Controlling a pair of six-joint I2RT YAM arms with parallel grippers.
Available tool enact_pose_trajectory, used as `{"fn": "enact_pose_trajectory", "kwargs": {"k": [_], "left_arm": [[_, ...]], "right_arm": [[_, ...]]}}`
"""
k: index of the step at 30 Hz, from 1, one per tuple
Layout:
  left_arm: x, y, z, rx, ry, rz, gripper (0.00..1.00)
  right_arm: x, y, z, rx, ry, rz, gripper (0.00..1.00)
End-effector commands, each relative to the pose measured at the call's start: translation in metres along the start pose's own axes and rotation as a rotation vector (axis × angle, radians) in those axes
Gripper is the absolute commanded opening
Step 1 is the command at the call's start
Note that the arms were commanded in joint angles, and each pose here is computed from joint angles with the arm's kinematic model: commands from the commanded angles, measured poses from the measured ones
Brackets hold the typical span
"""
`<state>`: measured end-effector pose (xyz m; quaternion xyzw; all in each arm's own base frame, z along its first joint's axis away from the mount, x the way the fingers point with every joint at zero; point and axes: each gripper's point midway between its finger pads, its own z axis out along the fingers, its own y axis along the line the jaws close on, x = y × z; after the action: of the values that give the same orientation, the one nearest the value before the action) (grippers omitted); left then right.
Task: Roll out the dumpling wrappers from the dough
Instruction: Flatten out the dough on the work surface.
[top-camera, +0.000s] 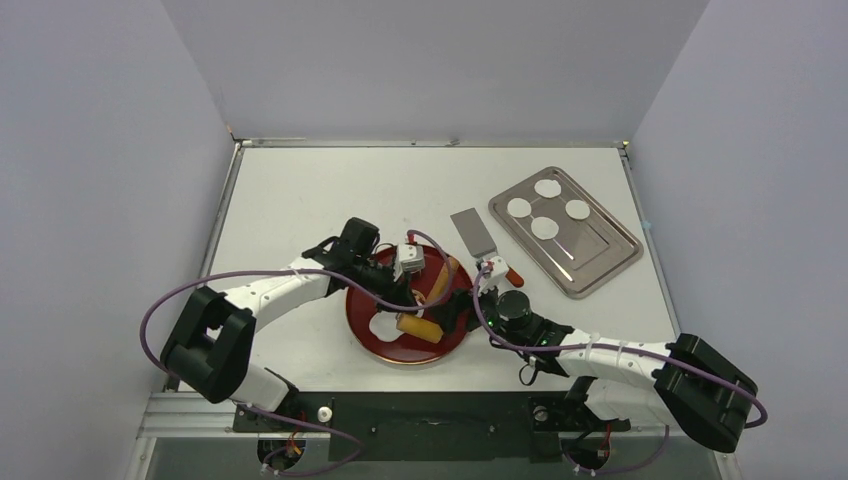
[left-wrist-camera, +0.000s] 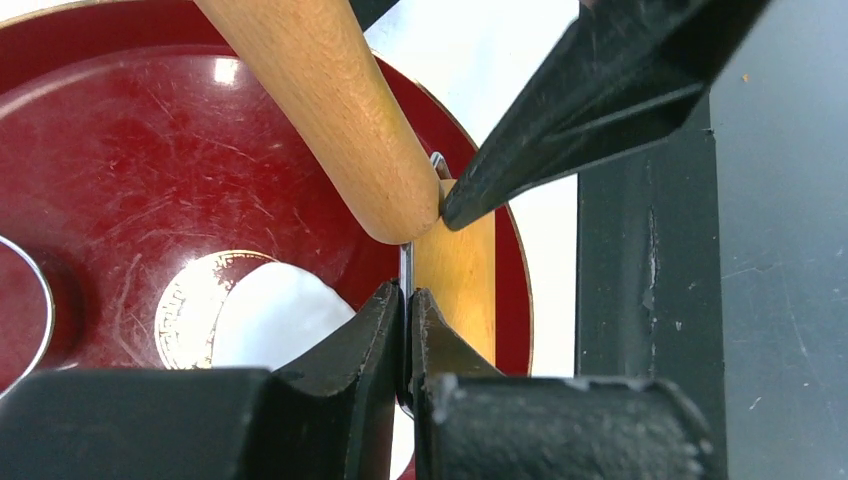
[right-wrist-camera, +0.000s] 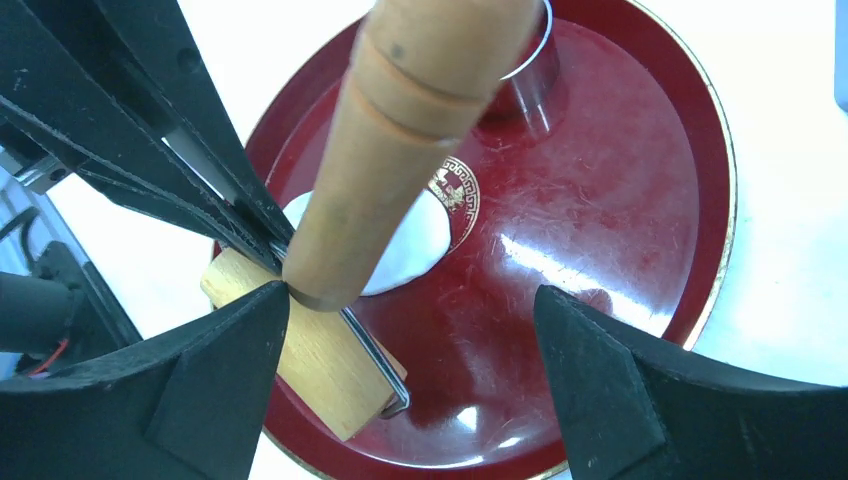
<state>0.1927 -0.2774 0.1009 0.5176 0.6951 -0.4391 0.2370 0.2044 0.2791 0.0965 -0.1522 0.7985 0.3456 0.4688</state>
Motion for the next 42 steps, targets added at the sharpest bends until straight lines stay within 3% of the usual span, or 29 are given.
{"fn": "enact_pose_trajectory", "kwargs": {"k": [1, 5, 12, 18, 20, 28, 32, 35, 38, 40, 42], "left_arm": [[-0.035, -0.019, -0.008, 0.067, -0.122, 0.184, 0.00], [-0.040, -0.028, -0.012, 0.103, -0.132, 0.200, 0.00], [-0.043, -0.042, -0.015, 0.145, -0.146, 0.231, 0.00], [-0.039, -0.053, -0.014, 0.193, -0.142, 0.235, 0.00], [-0.038, -0.055, -0.014, 0.201, -0.142, 0.234, 0.00], [-0.047, -0.054, -0.019, 0.191, -0.157, 0.252, 0.00], [-0.046, -0.048, -0.021, 0.179, -0.160, 0.243, 0.00], [-0.047, -0.048, -0.020, 0.187, -0.164, 0.237, 0.00], [-0.050, -0.050, -0.021, 0.191, -0.171, 0.240, 0.00], [-0.051, -0.051, -0.022, 0.189, -0.173, 0.244, 0.00], [-0.052, -0.051, -0.023, 0.187, -0.173, 0.247, 0.00]], "right_arm": [[-0.052, 0.034, -0.010, -0.197, -0.182, 0.095, 0.87], [-0.070, 0.057, -0.019, -0.321, -0.223, 0.061, 0.88], [-0.078, 0.061, -0.012, -0.330, -0.208, 0.030, 0.87], [-0.090, 0.076, -0.005, -0.390, -0.207, 0.028, 0.75], [-0.087, 0.077, -0.001, -0.396, -0.194, 0.034, 0.68], [-0.081, 0.076, -0.002, -0.409, -0.195, 0.055, 0.16], [-0.079, 0.068, -0.008, -0.365, -0.193, 0.042, 0.00], [-0.080, 0.065, -0.012, -0.349, -0.198, 0.046, 0.01], [-0.082, 0.065, -0.019, -0.349, -0.212, 0.029, 0.60], [-0.083, 0.065, -0.025, -0.354, -0.222, 0.015, 0.73], [-0.080, 0.066, -0.029, -0.372, -0.207, -0.002, 0.76]]}}
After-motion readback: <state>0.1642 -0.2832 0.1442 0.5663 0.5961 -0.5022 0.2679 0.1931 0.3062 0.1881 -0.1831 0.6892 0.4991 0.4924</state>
